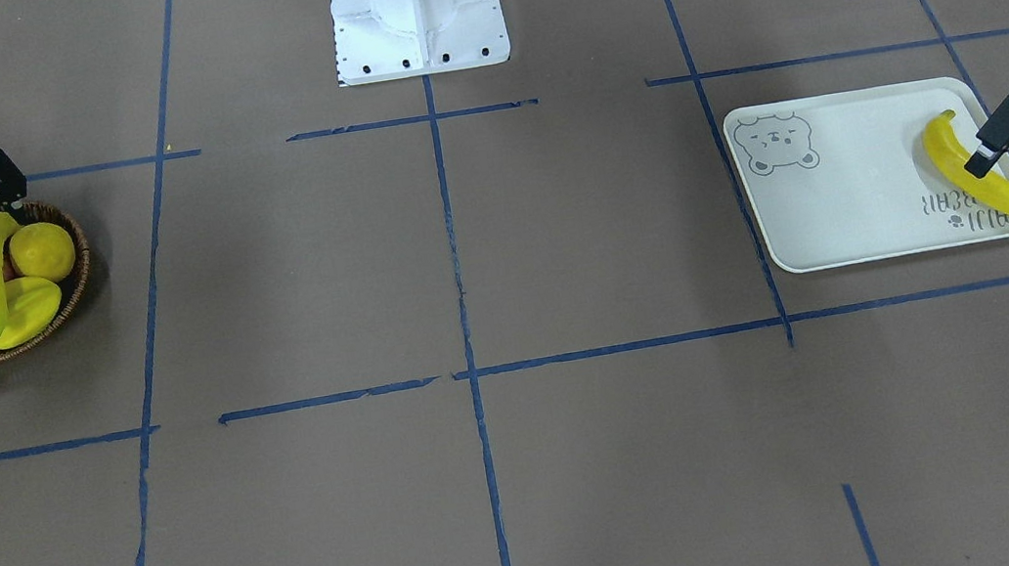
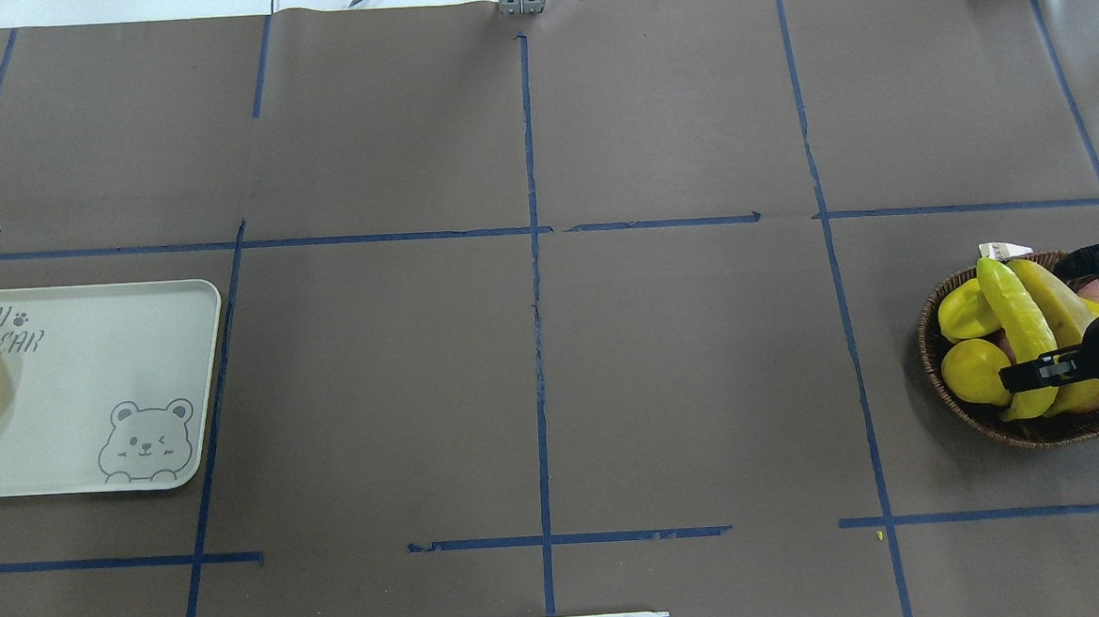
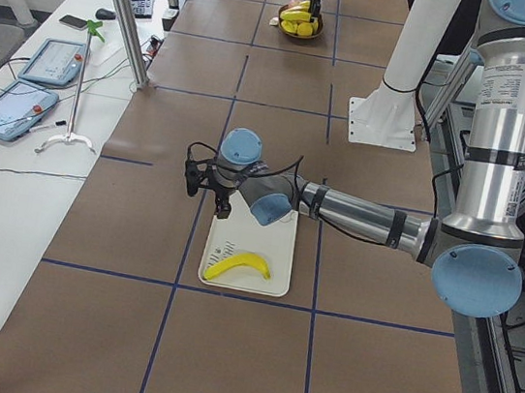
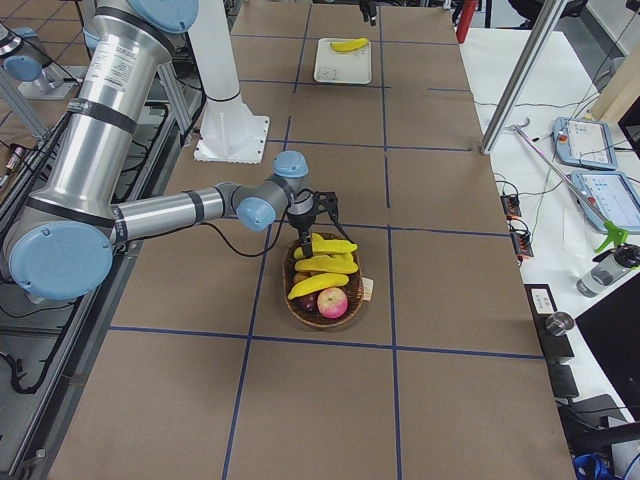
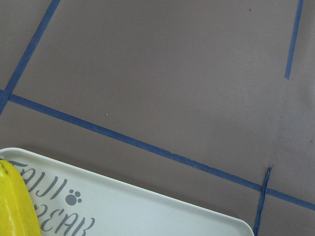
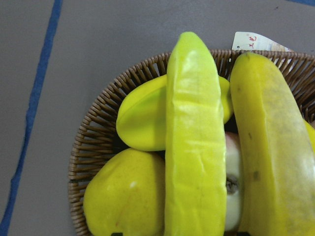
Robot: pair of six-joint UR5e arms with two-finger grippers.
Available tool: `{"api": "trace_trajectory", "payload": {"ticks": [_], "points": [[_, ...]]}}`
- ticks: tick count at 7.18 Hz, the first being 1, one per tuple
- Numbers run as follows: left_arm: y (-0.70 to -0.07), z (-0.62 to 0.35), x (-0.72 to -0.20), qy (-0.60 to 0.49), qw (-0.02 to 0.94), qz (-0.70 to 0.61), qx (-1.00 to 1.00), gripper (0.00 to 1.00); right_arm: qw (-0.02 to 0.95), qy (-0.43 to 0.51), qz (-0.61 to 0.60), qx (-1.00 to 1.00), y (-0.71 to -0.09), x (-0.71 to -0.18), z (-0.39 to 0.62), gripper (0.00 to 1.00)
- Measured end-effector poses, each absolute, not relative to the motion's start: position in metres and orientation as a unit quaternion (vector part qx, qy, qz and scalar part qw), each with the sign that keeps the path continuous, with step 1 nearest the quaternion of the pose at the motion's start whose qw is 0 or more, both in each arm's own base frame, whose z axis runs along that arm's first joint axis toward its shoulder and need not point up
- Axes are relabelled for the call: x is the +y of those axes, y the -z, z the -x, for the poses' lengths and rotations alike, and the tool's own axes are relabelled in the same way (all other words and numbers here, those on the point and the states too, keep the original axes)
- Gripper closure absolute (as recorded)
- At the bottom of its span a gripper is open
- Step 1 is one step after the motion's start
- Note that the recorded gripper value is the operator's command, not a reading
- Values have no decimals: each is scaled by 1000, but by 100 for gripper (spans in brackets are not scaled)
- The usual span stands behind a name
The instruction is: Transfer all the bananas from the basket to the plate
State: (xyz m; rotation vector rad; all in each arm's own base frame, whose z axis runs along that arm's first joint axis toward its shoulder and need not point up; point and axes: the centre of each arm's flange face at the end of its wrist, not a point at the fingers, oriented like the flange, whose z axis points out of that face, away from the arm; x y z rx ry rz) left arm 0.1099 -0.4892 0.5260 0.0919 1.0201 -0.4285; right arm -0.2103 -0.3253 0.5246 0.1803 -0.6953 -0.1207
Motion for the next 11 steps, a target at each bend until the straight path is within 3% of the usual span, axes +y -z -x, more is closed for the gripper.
{"api": "trace_trajectory", "payload": {"ticks": [1, 4, 5, 7, 8, 11], "points": [[-526, -110, -489, 203, 850, -43, 484, 0, 935, 61, -88, -337, -528, -325, 214, 37], [-528, -110, -487, 204, 850, -42, 483, 0, 936, 66, -87, -335, -530, -325, 219, 42], [-529, -110, -487, 204, 851, -41, 483, 0, 936, 67, -86, -335, -532, -325, 220, 54], [-529, -110, -486, 204, 851, -41, 483, 0, 936, 68, -87, -335, -532, -326, 222, 87], [-529, -110, -486, 204, 851, -41, 483, 0, 935, 69, -88, -336, -530, -326, 222, 96], [-530, -110, -486, 204, 851, -40, 482, 0, 933, 72, -92, -339, -525, -327, 221, 99]]}}
